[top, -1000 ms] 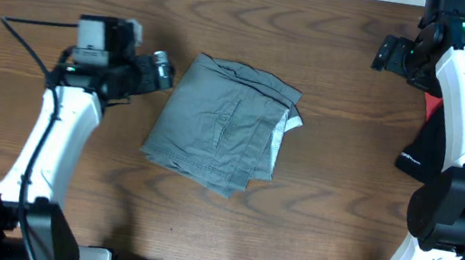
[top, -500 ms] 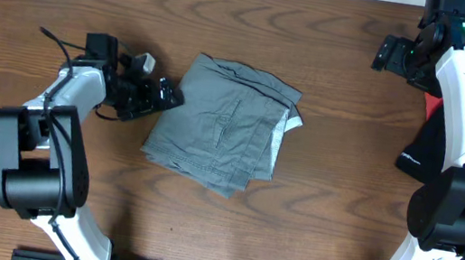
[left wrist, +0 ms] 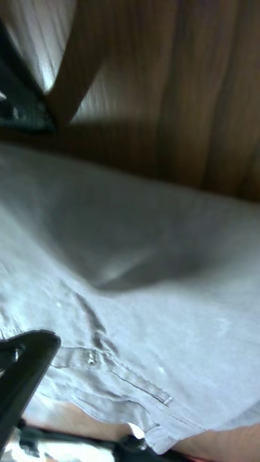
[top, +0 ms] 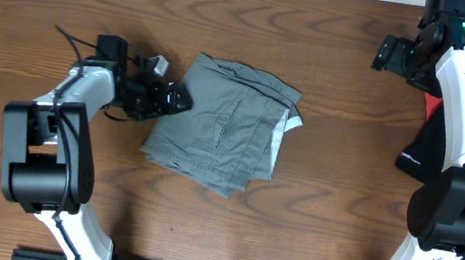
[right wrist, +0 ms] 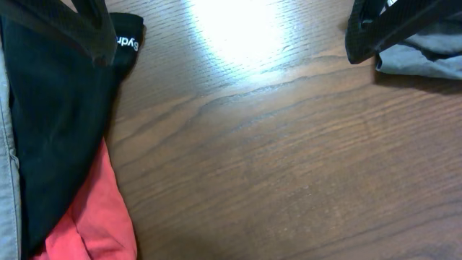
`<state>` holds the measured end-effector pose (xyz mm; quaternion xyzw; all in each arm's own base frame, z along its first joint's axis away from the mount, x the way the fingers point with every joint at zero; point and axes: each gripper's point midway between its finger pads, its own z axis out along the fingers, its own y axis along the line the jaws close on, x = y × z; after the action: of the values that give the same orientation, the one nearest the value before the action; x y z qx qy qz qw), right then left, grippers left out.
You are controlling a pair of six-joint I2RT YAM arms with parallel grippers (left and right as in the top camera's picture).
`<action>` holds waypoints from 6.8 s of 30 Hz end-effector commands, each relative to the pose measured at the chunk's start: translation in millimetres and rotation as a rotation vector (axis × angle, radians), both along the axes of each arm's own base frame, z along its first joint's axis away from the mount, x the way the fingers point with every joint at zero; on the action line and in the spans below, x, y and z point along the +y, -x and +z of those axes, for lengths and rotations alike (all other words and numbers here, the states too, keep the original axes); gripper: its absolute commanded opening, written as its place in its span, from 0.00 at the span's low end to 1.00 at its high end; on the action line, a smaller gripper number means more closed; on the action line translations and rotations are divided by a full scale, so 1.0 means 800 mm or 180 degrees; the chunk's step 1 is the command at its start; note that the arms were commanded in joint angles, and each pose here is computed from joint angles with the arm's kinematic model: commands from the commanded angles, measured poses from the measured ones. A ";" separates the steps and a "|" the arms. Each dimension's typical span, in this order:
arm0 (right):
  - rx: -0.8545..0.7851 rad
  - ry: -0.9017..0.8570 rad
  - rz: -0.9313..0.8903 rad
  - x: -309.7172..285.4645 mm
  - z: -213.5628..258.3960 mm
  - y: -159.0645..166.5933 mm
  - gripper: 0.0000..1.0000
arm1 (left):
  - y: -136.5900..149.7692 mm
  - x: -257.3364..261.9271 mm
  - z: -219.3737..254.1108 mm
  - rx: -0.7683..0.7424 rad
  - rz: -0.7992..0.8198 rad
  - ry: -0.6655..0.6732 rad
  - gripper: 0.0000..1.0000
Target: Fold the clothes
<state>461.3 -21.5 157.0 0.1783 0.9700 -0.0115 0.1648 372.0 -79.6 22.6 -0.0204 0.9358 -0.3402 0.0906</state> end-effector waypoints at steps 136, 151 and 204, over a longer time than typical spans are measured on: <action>0.0005 -0.0017 -0.0062 -0.004 0.000 0.002 0.99 | -0.179 0.218 -0.027 -0.0858 0.3448 -0.0550 0.07; 0.0005 -0.0017 -0.0062 -0.004 0.000 0.002 0.99 | -0.198 0.191 -0.020 -0.1199 0.2823 -0.0483 0.17; 0.0005 -0.0015 -0.0063 -0.004 0.000 0.002 0.99 | -0.174 0.238 -0.024 -0.1245 0.2565 -0.1227 0.06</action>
<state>461.3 -21.4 157.0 0.1783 0.9700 -0.0113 0.1648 516.0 110.0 18.9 -0.3232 0.8475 -0.1166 0.4046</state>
